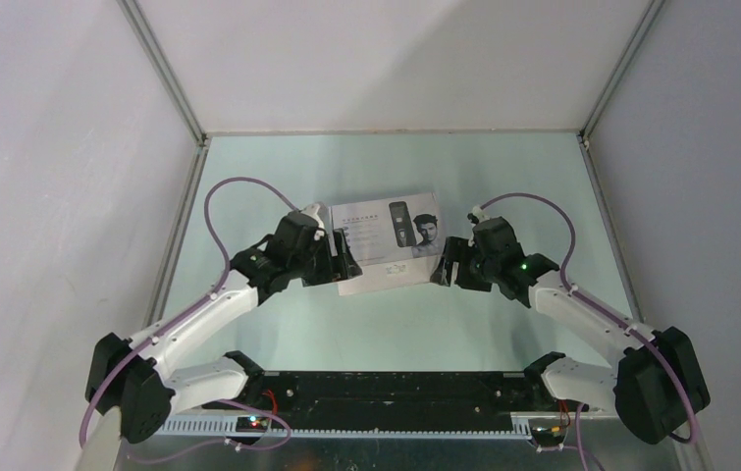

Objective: Sort the hair-cutting tools

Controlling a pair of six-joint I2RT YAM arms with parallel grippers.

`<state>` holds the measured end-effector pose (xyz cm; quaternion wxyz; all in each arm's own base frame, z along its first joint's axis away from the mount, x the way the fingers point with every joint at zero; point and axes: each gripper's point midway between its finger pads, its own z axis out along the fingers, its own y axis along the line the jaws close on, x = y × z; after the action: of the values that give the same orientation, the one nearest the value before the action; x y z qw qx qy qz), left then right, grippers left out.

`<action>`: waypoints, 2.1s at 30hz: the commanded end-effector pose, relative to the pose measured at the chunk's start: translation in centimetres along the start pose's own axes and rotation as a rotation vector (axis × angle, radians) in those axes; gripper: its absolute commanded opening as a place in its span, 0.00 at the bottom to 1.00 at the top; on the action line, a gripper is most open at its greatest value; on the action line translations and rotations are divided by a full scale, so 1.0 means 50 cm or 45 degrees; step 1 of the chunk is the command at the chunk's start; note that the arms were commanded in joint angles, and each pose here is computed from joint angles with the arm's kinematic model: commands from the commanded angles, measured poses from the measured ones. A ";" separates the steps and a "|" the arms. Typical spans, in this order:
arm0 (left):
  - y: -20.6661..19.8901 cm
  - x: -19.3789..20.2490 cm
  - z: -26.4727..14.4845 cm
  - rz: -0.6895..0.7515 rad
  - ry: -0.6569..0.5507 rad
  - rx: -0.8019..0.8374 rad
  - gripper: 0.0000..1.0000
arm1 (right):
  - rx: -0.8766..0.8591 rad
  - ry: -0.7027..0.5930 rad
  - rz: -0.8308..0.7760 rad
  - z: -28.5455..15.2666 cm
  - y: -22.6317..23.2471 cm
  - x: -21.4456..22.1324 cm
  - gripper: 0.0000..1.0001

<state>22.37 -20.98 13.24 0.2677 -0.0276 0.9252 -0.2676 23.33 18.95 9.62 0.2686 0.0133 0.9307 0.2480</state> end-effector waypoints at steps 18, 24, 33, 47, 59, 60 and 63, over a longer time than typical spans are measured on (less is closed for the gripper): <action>0.007 -0.006 0.006 -0.005 -0.012 -0.016 0.64 | -0.088 -0.199 -0.036 -0.040 0.005 -0.085 0.66; 0.020 0.004 0.019 -0.017 0.014 -0.041 0.58 | -0.073 -0.144 -0.043 -0.012 -0.006 -0.071 0.47; -0.006 0.004 0.022 -0.047 0.031 0.053 0.54 | -0.076 -0.130 -0.034 -0.005 -0.010 -0.061 0.44; -0.048 -0.017 -0.005 -0.070 -0.008 0.156 0.56 | -0.091 -0.124 -0.017 -0.005 -0.009 -0.062 0.45; 0.043 -0.004 0.012 -0.003 0.002 -0.120 0.71 | -0.069 -0.134 -0.009 -0.009 -0.018 -0.066 0.50; 0.043 0.001 0.018 -0.003 0.021 -0.116 0.72 | -0.073 -0.133 -0.010 -0.009 -0.017 -0.066 0.50; 0.037 0.006 0.033 0.006 0.054 -0.094 0.71 | -0.077 -0.135 -0.012 -0.010 -0.017 -0.067 0.50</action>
<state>22.22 -19.57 10.62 0.2410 -0.0476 0.9425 -0.2267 25.42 17.29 10.32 0.3001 0.0209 0.9164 0.2639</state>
